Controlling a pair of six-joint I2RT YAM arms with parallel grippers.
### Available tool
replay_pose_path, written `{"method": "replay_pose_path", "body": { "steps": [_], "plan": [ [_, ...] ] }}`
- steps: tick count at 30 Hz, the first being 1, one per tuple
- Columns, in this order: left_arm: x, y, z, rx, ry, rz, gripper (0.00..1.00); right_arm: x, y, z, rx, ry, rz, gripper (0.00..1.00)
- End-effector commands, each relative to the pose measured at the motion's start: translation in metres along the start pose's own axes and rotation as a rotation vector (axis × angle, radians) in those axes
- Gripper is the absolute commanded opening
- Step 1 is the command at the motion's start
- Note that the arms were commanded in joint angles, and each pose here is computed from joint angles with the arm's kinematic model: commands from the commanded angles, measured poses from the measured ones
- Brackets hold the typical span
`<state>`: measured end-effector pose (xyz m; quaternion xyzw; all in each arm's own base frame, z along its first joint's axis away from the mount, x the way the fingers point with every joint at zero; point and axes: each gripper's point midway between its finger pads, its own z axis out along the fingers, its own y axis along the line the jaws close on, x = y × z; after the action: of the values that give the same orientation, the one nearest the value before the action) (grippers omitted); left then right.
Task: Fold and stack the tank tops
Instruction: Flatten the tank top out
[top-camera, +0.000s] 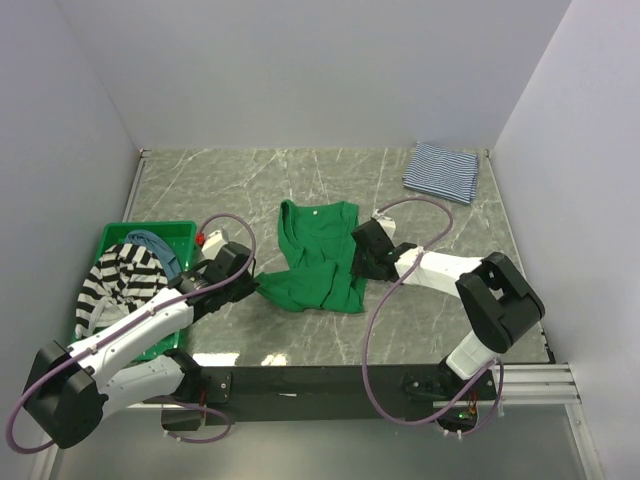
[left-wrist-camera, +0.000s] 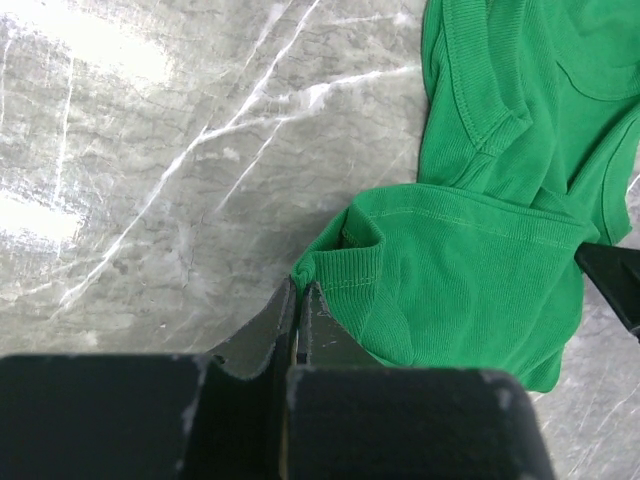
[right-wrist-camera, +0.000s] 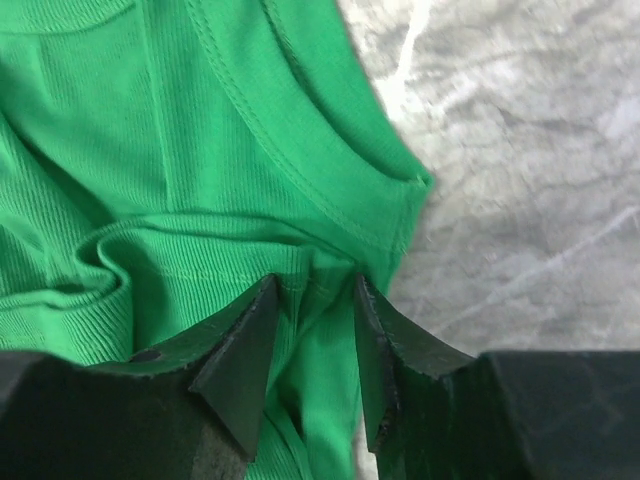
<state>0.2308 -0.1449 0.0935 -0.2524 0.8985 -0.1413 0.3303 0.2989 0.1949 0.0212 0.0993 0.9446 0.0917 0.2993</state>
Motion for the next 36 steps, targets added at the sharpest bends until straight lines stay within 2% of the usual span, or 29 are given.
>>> {"method": "replay_pose_path", "body": {
  "steps": [1,3,7,10,16,21,27,31,33,34,36],
  "plan": [
    [-0.006,-0.008,0.000,0.025,-0.010,-0.002,0.01,-0.020,0.010,0.004,-0.015,-0.057,0.017,0.43],
    [-0.006,-0.009,-0.001,0.028,-0.012,-0.001,0.00,-0.021,0.009,0.002,-0.013,-0.062,0.020,0.38],
    [-0.007,-0.009,-0.002,0.031,-0.012,0.001,0.01,-0.025,0.006,-0.004,-0.004,-0.081,0.015,0.37],
    [-0.006,-0.009,-0.002,0.033,-0.008,0.002,0.01,-0.028,0.005,-0.007,0.004,-0.087,0.009,0.18],
    [-0.009,-0.010,-0.005,0.035,-0.019,0.004,0.00,-0.036,0.004,-0.014,0.016,-0.108,0.002,0.02],
    [-0.030,-0.014,-0.018,0.031,-0.083,-0.004,0.00,-0.057,0.002,-0.038,0.021,-0.163,0.004,0.00],
    [-0.101,-0.037,-0.065,0.058,-0.275,-0.030,0.01,-0.127,0.000,-0.115,-0.014,-0.354,0.044,0.00],
    [-0.134,-0.057,-0.097,0.117,-0.354,-0.019,0.01,-0.171,0.000,-0.182,-0.062,-0.492,0.080,0.00],
    [-0.157,-0.069,-0.123,0.157,-0.424,-0.012,0.00,-0.184,-0.007,-0.208,-0.061,-0.548,0.089,0.00],
    [-0.167,-0.074,-0.138,0.191,-0.456,-0.016,0.01,-0.197,-0.007,-0.238,-0.095,-0.612,0.114,0.00],
    [-0.192,-0.091,-0.175,0.283,-0.540,-0.021,0.01,-0.211,-0.010,-0.272,-0.121,-0.689,0.122,0.00]
  ]
}}
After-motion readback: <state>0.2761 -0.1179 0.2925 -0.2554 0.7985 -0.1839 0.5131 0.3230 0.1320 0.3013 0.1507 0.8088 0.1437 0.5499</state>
